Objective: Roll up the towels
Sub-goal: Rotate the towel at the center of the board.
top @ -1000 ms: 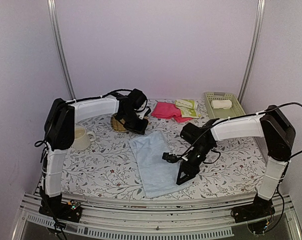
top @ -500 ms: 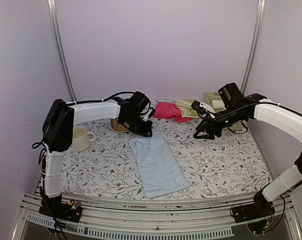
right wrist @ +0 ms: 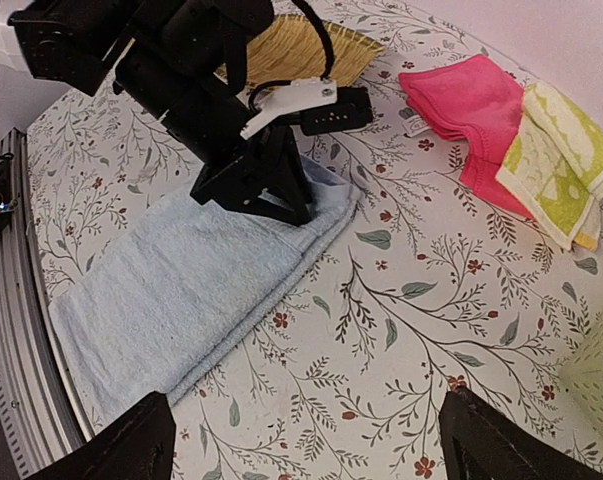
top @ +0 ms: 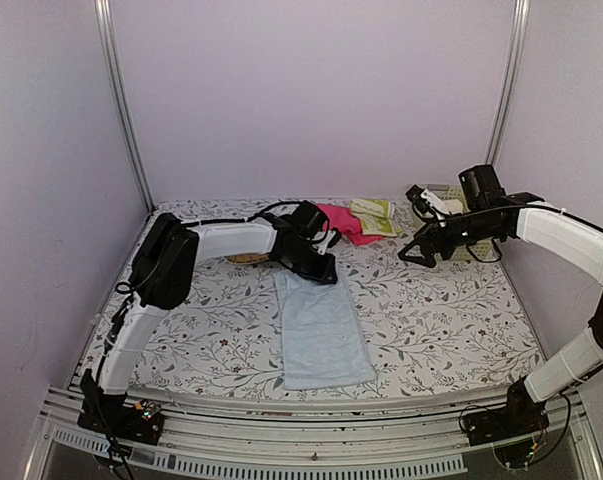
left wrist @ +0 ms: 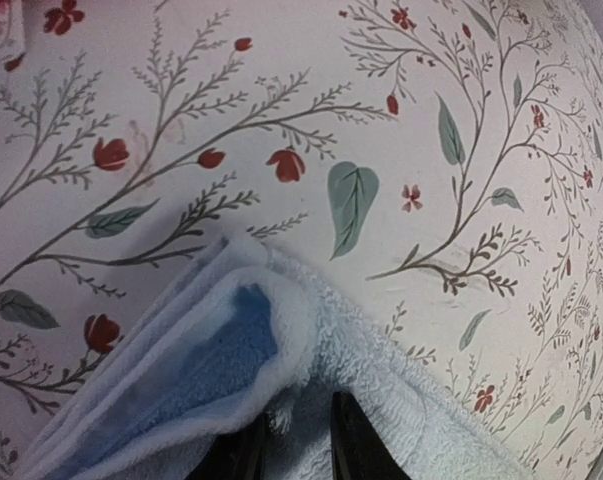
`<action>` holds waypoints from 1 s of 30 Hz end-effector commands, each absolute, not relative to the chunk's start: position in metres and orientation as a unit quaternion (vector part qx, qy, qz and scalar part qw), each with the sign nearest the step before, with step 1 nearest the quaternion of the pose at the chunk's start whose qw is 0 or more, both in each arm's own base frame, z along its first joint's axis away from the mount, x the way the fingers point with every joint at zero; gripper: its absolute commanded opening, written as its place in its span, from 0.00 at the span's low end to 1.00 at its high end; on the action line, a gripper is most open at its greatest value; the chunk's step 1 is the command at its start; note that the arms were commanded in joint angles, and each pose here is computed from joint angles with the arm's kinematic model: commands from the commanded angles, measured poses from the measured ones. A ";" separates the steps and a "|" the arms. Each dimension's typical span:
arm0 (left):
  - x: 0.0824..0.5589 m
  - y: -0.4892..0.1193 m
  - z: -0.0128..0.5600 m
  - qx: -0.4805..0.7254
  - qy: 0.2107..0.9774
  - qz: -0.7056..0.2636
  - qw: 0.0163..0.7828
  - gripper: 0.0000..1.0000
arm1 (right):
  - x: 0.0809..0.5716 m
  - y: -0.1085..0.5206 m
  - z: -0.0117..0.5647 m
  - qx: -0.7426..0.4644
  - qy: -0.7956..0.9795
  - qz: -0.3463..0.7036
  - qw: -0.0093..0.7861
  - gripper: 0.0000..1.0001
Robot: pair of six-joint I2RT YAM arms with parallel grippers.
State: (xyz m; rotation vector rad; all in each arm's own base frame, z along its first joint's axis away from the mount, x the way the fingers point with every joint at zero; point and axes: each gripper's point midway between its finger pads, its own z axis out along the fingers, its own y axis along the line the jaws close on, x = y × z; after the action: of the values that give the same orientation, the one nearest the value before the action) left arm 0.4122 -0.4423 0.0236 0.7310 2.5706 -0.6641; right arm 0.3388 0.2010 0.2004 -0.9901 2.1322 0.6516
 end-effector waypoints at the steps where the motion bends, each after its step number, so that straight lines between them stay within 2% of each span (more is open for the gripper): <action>1: 0.400 -0.467 0.035 0.292 0.899 -0.260 0.198 0.25 | 0.335 0.213 0.189 -0.394 0.811 0.287 0.323 0.88; 5: 0.404 -0.454 0.091 0.283 0.891 -0.250 0.251 0.31 | 0.337 0.225 0.168 -0.392 0.816 0.325 0.274 0.70; 8: 0.407 -0.423 0.116 0.238 0.901 -0.223 0.287 0.36 | 0.344 0.238 0.161 -0.396 0.814 0.344 0.252 0.62; 12: 0.401 -0.374 0.111 0.150 0.920 -0.240 0.272 0.39 | 0.354 0.261 0.149 -0.406 0.811 0.349 0.234 0.58; 16: 0.393 -0.346 0.089 0.116 0.925 -0.266 0.248 0.36 | 0.368 0.289 0.140 -0.414 0.806 0.364 0.218 0.54; 20: 0.394 -0.344 0.082 0.110 0.914 -0.310 0.237 0.30 | 0.374 0.311 0.110 -0.419 0.810 0.365 0.188 0.49; 30: 0.405 -0.348 0.051 0.100 0.916 -0.334 0.198 0.32 | 0.366 0.329 0.043 -0.428 0.822 0.354 0.123 0.45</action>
State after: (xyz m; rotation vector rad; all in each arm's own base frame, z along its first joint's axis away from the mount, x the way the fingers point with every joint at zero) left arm 0.3958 -0.3348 0.0439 0.2673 2.6065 -0.8416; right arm 0.3674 0.3249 0.0501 -1.2269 2.3902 1.0338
